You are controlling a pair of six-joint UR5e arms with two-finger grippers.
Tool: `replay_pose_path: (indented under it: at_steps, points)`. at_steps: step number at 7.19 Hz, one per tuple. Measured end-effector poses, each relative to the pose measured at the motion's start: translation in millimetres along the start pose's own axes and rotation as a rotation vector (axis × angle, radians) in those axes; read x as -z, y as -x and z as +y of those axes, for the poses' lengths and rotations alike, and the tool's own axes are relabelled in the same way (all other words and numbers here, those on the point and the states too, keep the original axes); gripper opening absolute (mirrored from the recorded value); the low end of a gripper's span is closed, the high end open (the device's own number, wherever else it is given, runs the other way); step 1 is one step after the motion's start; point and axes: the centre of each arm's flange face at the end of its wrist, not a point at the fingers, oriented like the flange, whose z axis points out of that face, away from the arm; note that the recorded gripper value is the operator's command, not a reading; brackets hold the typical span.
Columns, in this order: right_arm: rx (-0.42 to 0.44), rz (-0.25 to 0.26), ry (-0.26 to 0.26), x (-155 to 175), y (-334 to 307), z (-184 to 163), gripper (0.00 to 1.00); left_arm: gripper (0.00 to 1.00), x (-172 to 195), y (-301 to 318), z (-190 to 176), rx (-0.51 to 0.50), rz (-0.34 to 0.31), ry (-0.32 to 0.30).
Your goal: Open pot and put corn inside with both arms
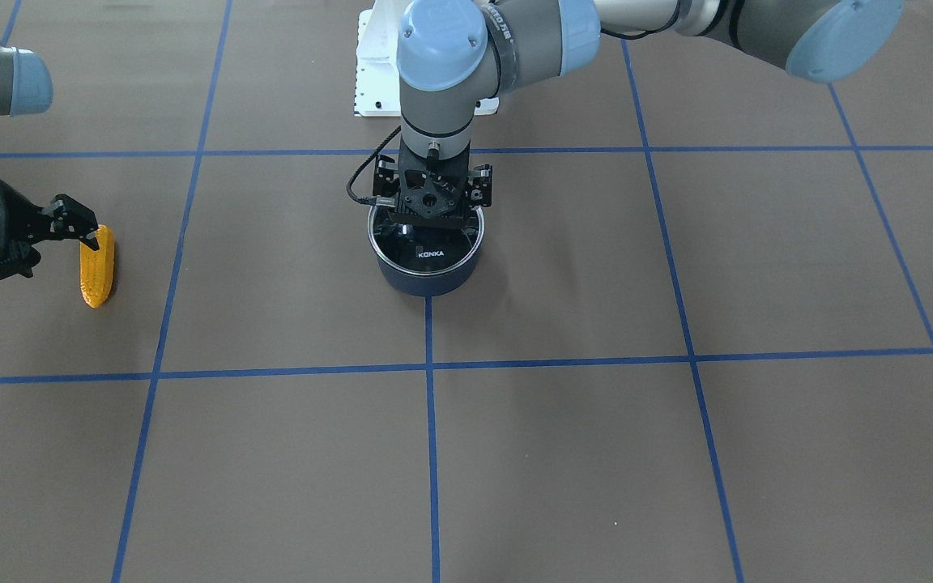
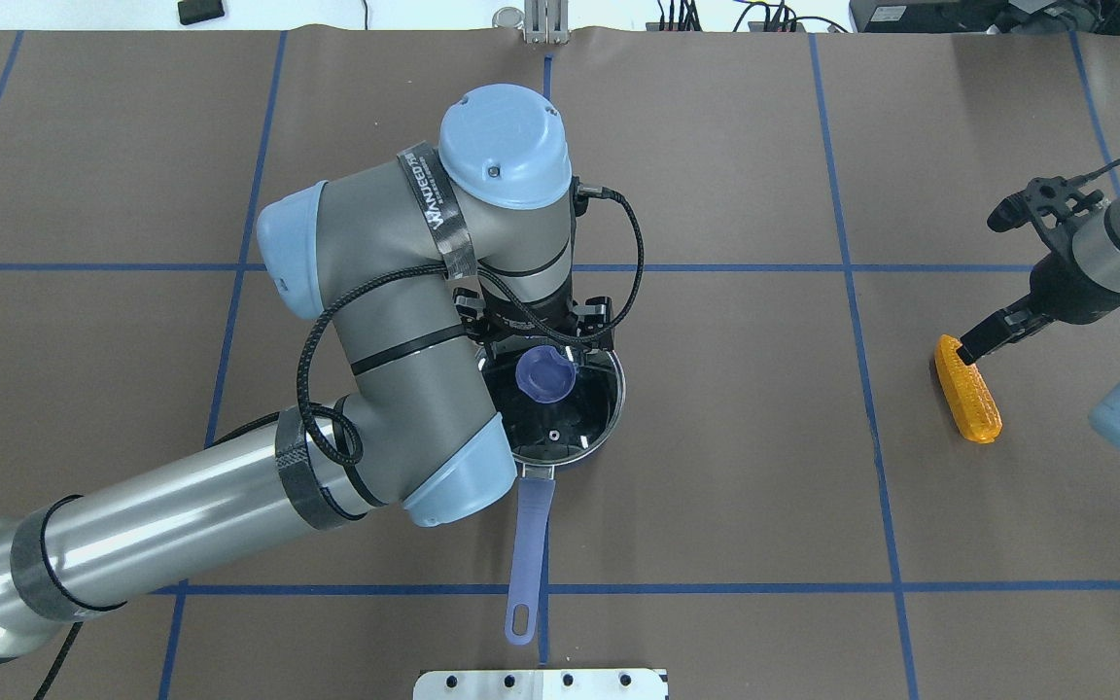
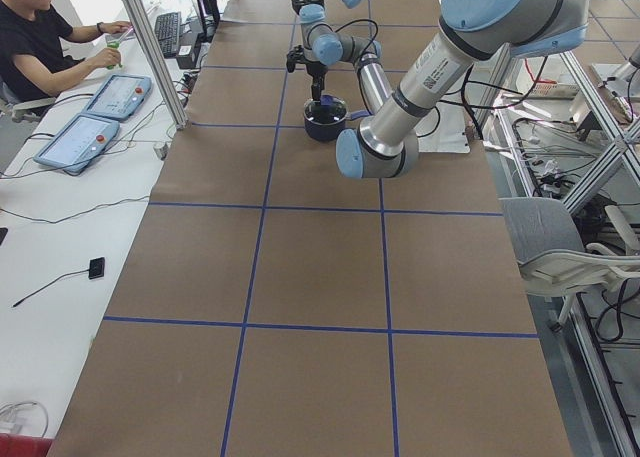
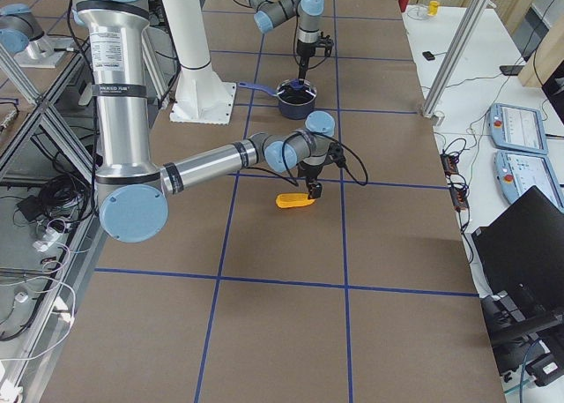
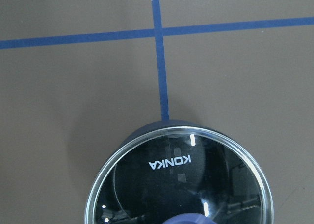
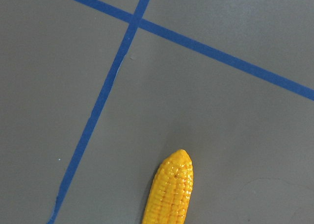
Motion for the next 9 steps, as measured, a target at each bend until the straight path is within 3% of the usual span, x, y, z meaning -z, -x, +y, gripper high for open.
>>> replay_pose_path:
  at_steps: [2,3,5,6,9]
  points:
    - [0.001,0.012,0.010,-7,-1,1,1.00,0.94,-17,-6,2,0.001,0.009,0.007]
    - [0.003,0.016,0.014,-10,0,2,1.00,0.74,-22,-7,0,0.005,0.013,0.007]
    - [0.010,0.021,0.020,-14,3,2,1.00,0.62,-24,-7,1,0.008,0.018,0.011]
    - [0.014,0.026,0.022,-16,4,2,1.00,0.57,-22,-8,1,0.008,0.019,0.012]
    - [0.021,0.032,0.039,-27,8,4,1.00,0.58,-7,-8,7,0.013,0.024,0.008]
